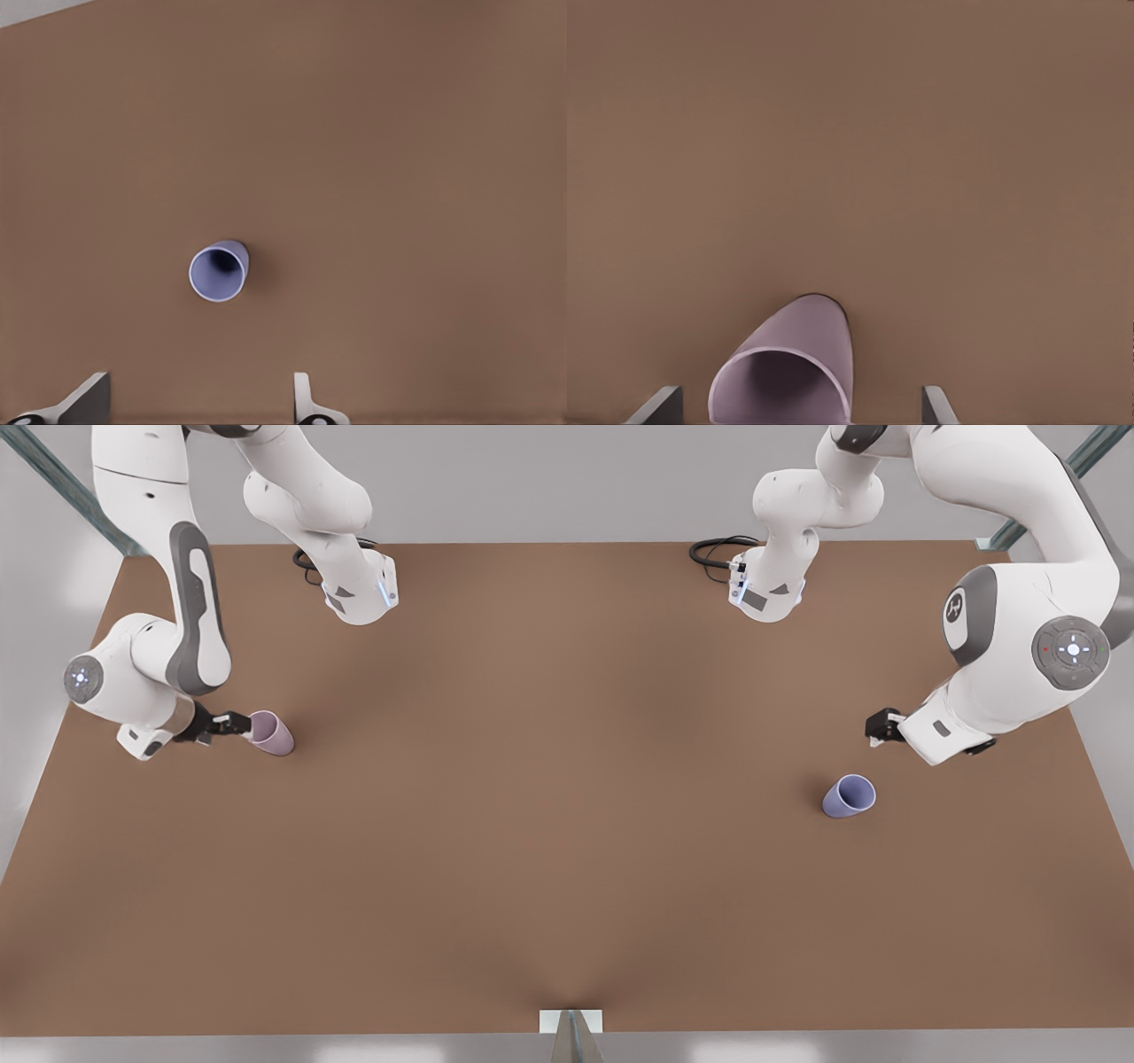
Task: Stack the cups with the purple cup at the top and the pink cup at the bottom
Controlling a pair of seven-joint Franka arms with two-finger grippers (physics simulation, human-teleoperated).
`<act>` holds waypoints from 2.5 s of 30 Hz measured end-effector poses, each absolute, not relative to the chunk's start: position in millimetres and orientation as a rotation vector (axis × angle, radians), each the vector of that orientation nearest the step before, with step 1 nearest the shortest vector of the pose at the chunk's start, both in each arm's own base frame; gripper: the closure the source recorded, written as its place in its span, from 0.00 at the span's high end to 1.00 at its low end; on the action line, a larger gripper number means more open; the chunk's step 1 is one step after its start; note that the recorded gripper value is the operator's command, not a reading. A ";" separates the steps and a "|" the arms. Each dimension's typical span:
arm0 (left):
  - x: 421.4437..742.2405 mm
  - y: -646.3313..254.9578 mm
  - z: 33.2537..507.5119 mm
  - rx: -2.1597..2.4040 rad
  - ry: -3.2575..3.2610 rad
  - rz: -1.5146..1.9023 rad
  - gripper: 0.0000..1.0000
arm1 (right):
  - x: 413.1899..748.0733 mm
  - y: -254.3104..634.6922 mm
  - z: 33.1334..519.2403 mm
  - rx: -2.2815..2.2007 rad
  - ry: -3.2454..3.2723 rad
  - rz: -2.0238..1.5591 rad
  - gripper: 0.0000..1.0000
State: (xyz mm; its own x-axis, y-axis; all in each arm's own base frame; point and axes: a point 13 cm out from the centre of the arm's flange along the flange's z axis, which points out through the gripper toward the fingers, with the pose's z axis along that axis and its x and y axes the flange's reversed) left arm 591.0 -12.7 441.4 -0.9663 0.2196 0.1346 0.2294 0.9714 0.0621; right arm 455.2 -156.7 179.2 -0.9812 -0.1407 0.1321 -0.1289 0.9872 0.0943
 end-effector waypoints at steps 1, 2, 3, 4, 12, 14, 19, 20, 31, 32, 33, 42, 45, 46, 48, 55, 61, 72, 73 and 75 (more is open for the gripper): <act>590.4 -12.7 441.3 -0.342 -2.991 -0.116 1.00 | 449.2 -160.2 171.6 0.218 -2.988 -0.132 1.00; 590.1 -12.6 441.4 -0.342 -2.989 -0.116 1.00 | 442.9 -163.7 164.7 0.230 -2.983 -0.136 1.00; 589.8 -12.6 441.1 -0.342 -2.988 -0.116 1.00 | 437.3 -166.6 158.2 0.244 -2.981 -0.138 1.00; 589.7 -12.6 440.7 -0.342 -2.986 -0.115 1.00 | 432.0 -168.2 151.5 0.260 -2.979 -0.140 1.00; 590.7 -13.0 437.8 -0.344 -2.983 -0.113 1.00 | 428.2 -166.7 117.4 0.433 -2.968 -0.127 0.78; 591.2 -13.1 436.9 -0.345 -2.983 -0.113 1.00 | 426.7 -166.8 112.8 0.462 -2.964 -0.126 0.78; 592.3 -13.2 435.2 -0.346 -2.983 -0.112 1.00 | 422.5 -166.5 99.2 0.525 -2.959 -0.122 0.53; 592.8 -13.2 434.6 -0.346 -2.983 -0.112 1.00 | 422.2 -166.7 97.2 0.535 -2.958 -0.120 0.51; 594.9 -13.4 433.5 -0.348 -2.988 -0.113 1.00 | 427.3 -166.3 88.0 0.622 -2.952 -0.120 0.21; 594.9 -13.3 433.6 -0.348 -2.988 -0.113 1.00 | 428.7 -166.1 89.3 0.629 -2.953 -0.119 0.21; 595.0 -13.4 433.6 -0.348 -2.988 -0.113 1.00 | 430.6 -166.0 91.5 0.638 -2.956 -0.117 0.21; 595.1 -13.4 433.7 -0.349 -2.989 -0.113 1.00 | 499.9 -77.8 180.9 0.911 -2.988 -0.064 0.21; 595.3 -13.4 433.4 -0.349 -2.989 -0.113 1.00 | 536.8 -2.1 219.8 1.031 -2.967 -0.066 0.21; 595.4 -13.4 433.2 -0.349 -2.989 -0.113 1.00 | 542.0 28.9 224.4 1.068 -2.947 -0.076 0.21; 595.7 -13.4 433.1 -0.349 -2.989 -0.113 1.00 | 547.5 102.4 227.8 1.134 -2.910 -0.123 0.21; 596.4 -13.5 431.5 -0.349 -2.989 -0.113 1.00 | 550.4 429.8 238.9 1.250 -2.851 -0.385 0.21; 596.5 -12.7 431.1 -0.347 -2.988 -0.113 1.00 | 550.1 562.5 185.8 1.058 -2.942 -0.349 0.21; 597.1 -12.6 427.6 -0.347 -2.982 -0.112 1.00 | 583.8 532.5 135.4 0.459 -3.079 -0.195 0.21; 597.0 -12.6 427.5 -0.347 -2.982 -0.112 1.00 | 583.2 531.4 129.0 0.420 -3.079 -0.187 0.21; 596.8 -13.0 428.2 -0.348 -2.983 -0.111 1.00 | 582.8 530.3 123.0 0.350 -3.081 -0.179 0.21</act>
